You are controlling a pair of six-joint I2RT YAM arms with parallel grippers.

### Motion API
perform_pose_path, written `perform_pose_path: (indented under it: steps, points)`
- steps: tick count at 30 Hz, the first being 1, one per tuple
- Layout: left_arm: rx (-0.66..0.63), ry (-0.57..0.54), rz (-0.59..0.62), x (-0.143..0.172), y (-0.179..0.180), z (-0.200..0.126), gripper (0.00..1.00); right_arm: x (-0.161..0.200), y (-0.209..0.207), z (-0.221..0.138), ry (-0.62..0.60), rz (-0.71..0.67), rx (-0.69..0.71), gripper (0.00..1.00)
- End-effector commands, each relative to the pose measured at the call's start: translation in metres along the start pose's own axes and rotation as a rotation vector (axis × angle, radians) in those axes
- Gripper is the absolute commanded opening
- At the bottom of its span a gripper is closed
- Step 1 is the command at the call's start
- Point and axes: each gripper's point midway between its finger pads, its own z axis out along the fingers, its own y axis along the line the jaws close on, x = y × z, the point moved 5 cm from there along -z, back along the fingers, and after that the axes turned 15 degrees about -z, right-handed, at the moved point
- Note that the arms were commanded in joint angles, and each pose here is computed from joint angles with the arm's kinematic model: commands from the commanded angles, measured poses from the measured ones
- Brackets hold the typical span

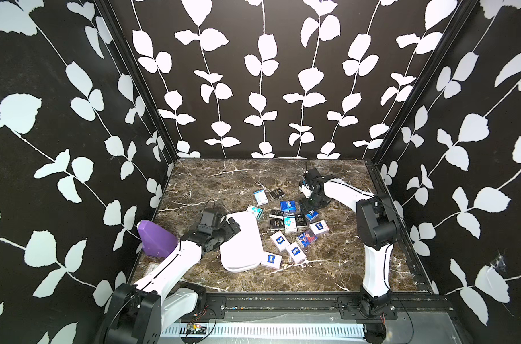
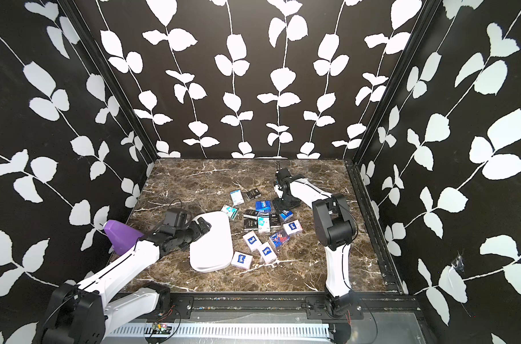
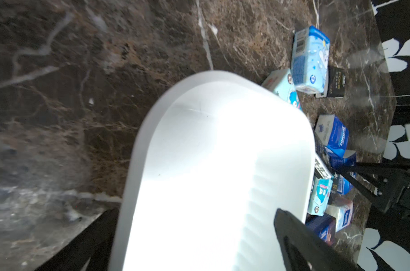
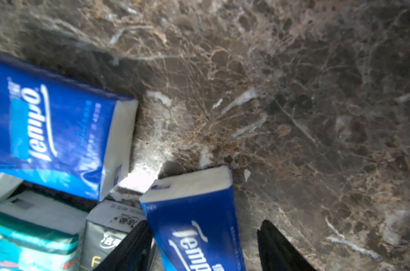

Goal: Put the pocket tissues into the storage box
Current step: Move the storage box to the center of the board, then pick up the pocket tissues from the center of the board.

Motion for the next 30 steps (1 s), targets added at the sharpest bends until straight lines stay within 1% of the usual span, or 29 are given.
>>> perform_pose_path:
  steps: [1, 4, 7, 9, 12, 15, 17, 20, 22, 25, 28, 30]
  points:
    - [0.052, -0.017, 0.006, 0.002, -0.02, 0.002, 0.99, 0.004, 0.007, 0.01, 0.019, 0.008, -0.038, 0.76]
    - [0.051, -0.002, 0.017, 0.008, -0.029, 0.009, 0.99, 0.007, 0.008, 0.013, 0.025, 0.016, -0.035, 0.78]
    - [0.049, 0.006, 0.007, 0.009, -0.034, 0.011, 0.99, 0.01, 0.006, 0.015, 0.033, 0.027, -0.013, 0.76]
    - [0.043, -0.019, 0.006, 0.006, -0.036, 0.006, 0.99, 0.011, 0.003, 0.015, 0.04, 0.034, 0.012, 0.7]
    - [0.034, -0.087, 0.02, -0.002, -0.037, -0.008, 0.99, 0.012, -0.001, 0.011, 0.042, 0.047, 0.047, 0.56]
    - [0.019, -0.157, 0.051, -0.009, -0.036, -0.025, 0.99, 0.012, -0.003, 0.002, 0.027, 0.064, 0.069, 0.47]
    - [-0.002, -0.186, 0.068, -0.012, -0.032, -0.032, 0.99, 0.01, -0.004, -0.008, 0.007, 0.089, 0.077, 0.46]
    - [-0.039, -0.187, 0.078, -0.012, -0.025, -0.035, 0.99, 0.008, -0.002, -0.03, -0.032, 0.161, 0.075, 0.44]
    - [-0.055, -0.177, 0.074, -0.011, -0.021, -0.033, 0.99, 0.006, 0.005, -0.045, -0.068, 0.224, 0.043, 0.43]
    - [-0.07, -0.175, 0.051, -0.012, -0.016, -0.03, 0.99, -0.001, 0.027, -0.065, -0.141, 0.317, -0.034, 0.42]
    - [-0.067, -0.185, 0.017, -0.016, -0.014, -0.029, 0.99, -0.009, 0.055, -0.081, -0.195, 0.351, -0.095, 0.42]
    - [-0.068, -0.192, -0.003, -0.018, -0.013, -0.03, 0.99, -0.017, 0.081, -0.087, -0.24, 0.372, -0.163, 0.42]
